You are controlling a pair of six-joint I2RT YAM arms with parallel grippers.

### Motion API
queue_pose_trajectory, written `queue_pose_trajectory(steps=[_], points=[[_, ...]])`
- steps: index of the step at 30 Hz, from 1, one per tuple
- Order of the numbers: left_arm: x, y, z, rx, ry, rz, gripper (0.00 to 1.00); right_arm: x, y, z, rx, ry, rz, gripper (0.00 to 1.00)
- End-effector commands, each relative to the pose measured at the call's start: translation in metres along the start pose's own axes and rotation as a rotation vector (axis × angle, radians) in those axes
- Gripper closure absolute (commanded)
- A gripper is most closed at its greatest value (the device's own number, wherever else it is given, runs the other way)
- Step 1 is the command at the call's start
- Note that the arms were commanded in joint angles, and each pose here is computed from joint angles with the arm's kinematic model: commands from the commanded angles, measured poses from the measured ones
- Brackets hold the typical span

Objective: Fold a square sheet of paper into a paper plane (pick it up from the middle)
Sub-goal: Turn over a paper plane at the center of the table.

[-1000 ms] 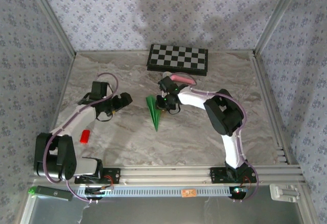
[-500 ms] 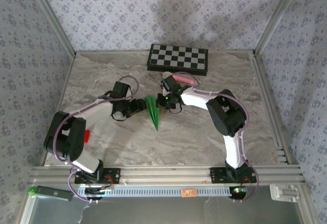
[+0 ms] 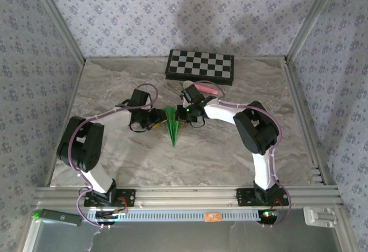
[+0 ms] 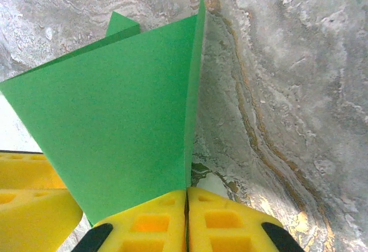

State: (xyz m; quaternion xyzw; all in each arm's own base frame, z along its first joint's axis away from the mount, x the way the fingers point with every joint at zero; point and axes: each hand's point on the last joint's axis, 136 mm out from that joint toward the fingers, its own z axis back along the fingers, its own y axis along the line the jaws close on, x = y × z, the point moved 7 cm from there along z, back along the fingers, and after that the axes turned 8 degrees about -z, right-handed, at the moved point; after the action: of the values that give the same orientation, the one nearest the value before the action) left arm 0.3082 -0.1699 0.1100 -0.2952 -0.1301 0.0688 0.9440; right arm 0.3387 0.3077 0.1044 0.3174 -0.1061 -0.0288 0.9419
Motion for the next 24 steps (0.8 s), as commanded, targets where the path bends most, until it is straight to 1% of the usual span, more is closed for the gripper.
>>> queue_pose_trajectory(steps=[1, 3, 6, 8, 14, 16, 21, 24], points=[[0.005, -0.010, -0.001, -0.032, 0.002, -0.006, 0.51, -0.003, 0.005, 0.008, 0.021, 0.003, -0.001, 0.90], [0.006, -0.012, -0.001, -0.043, -0.001, -0.015, 0.50, -0.003, 0.005, 0.008, 0.016, 0.003, 0.000, 0.90], [0.006, -0.016, 0.002, -0.061, -0.013, -0.039, 0.43, -0.003, 0.004, 0.008, 0.013, 0.002, -0.001, 0.90], [0.007, -0.018, 0.004, -0.069, -0.024, -0.052, 0.41, -0.003, 0.004, 0.008, 0.013, 0.002, 0.001, 0.90], [0.006, -0.015, 0.000, -0.061, -0.008, -0.054, 0.42, -0.004, 0.003, 0.007, 0.006, 0.006, -0.003, 0.90], [0.005, -0.015, 0.000, -0.057, -0.007, -0.052, 0.46, -0.004, 0.003, 0.007, 0.004, 0.008, -0.001, 0.90], [0.005, -0.010, -0.004, -0.021, 0.002, -0.031, 0.62, -0.003, 0.003, 0.008, 0.004, 0.006, -0.004, 0.90], [0.005, -0.008, -0.008, -0.012, 0.015, -0.018, 0.67, -0.004, 0.003, 0.008, 0.006, 0.007, -0.005, 0.90]])
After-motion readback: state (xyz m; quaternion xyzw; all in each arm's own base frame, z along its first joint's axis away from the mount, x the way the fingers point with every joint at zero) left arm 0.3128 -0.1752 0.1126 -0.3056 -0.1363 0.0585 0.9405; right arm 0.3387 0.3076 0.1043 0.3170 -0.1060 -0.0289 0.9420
